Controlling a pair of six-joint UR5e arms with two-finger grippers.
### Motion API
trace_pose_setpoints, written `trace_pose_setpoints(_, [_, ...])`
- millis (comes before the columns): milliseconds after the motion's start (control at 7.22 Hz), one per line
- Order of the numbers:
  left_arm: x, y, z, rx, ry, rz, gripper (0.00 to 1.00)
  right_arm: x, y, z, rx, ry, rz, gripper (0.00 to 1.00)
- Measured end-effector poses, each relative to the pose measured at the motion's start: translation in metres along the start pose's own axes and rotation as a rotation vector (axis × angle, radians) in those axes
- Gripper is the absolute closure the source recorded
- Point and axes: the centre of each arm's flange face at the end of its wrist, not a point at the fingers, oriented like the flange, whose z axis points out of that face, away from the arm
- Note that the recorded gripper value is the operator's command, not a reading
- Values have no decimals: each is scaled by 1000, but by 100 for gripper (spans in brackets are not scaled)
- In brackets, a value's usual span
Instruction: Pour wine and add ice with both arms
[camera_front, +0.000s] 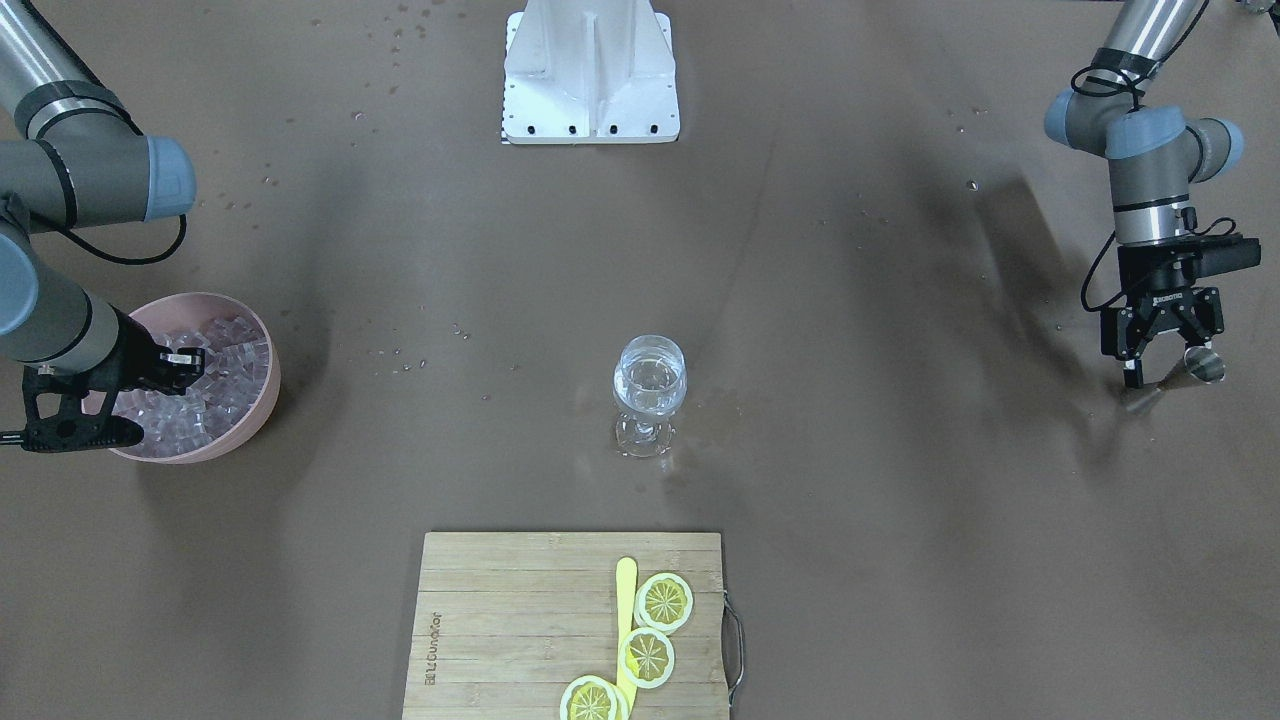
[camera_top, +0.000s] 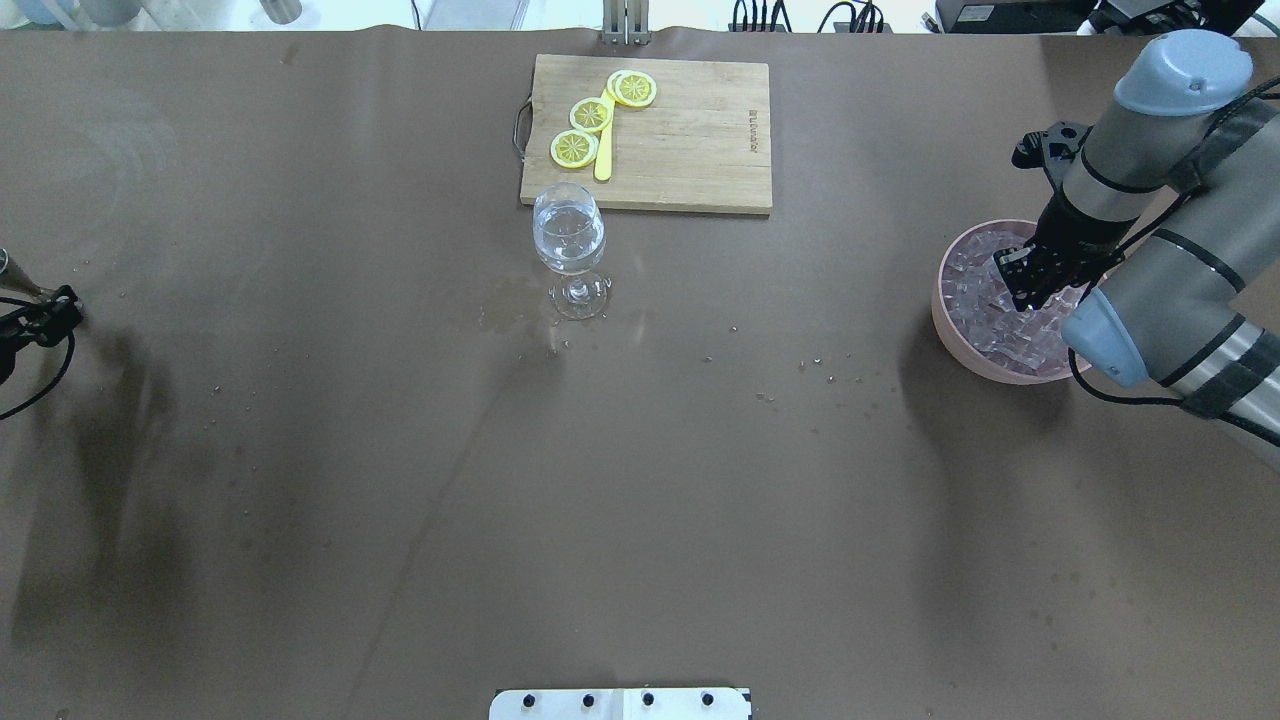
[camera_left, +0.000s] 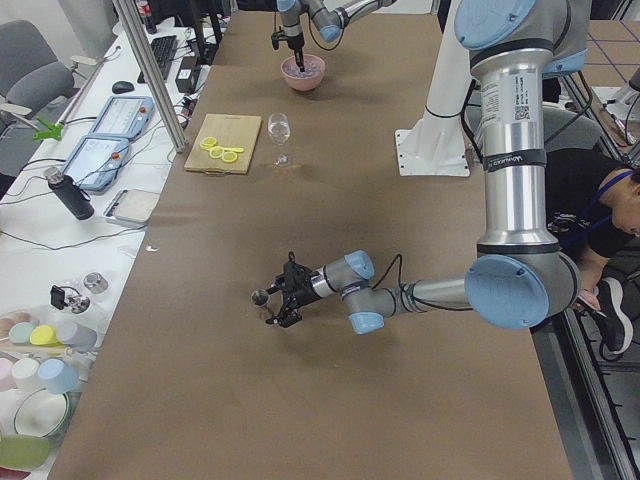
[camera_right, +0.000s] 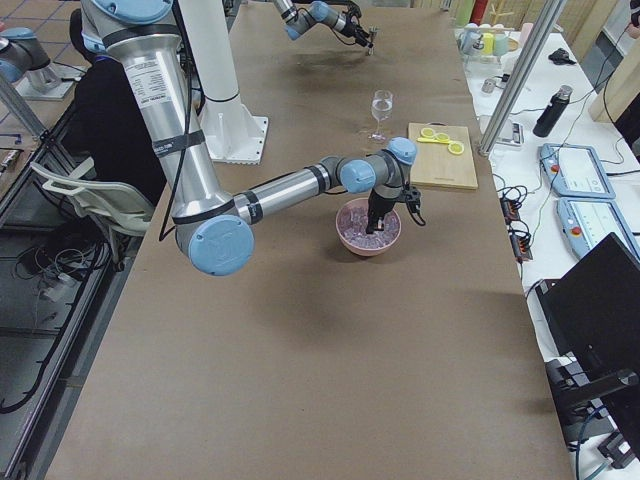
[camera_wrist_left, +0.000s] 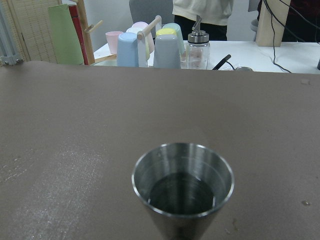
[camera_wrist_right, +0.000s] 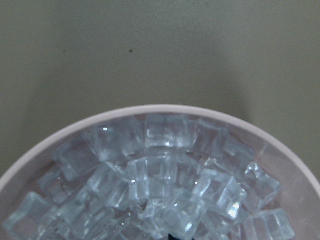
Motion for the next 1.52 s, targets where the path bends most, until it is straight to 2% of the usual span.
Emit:
trace_pose_setpoints(277, [-1, 3, 3, 6, -9, 5, 22, -6, 1, -10, 14, -11, -12, 69])
trace_pose_setpoints(416, [-1, 4, 5, 7, -11, 6, 23, -8, 1, -12, 18, -14, -14, 52])
trace_pose_setpoints(554, [1, 4, 6, 7, -10, 6, 25, -9, 1, -12, 18, -14, -15, 40])
trace_pose_setpoints(970, [9, 3, 11, 11, -3, 0, 30, -8, -2, -8, 16, -5, -22, 32])
trace_pose_setpoints(1386, [9, 2, 15, 14, -9, -2, 33, -2, -5, -8, 18, 0, -17, 33])
trace_pose_setpoints(1524, [7, 1, 16, 13, -13, -1, 38, 3, -7, -12, 25, 0, -12, 40])
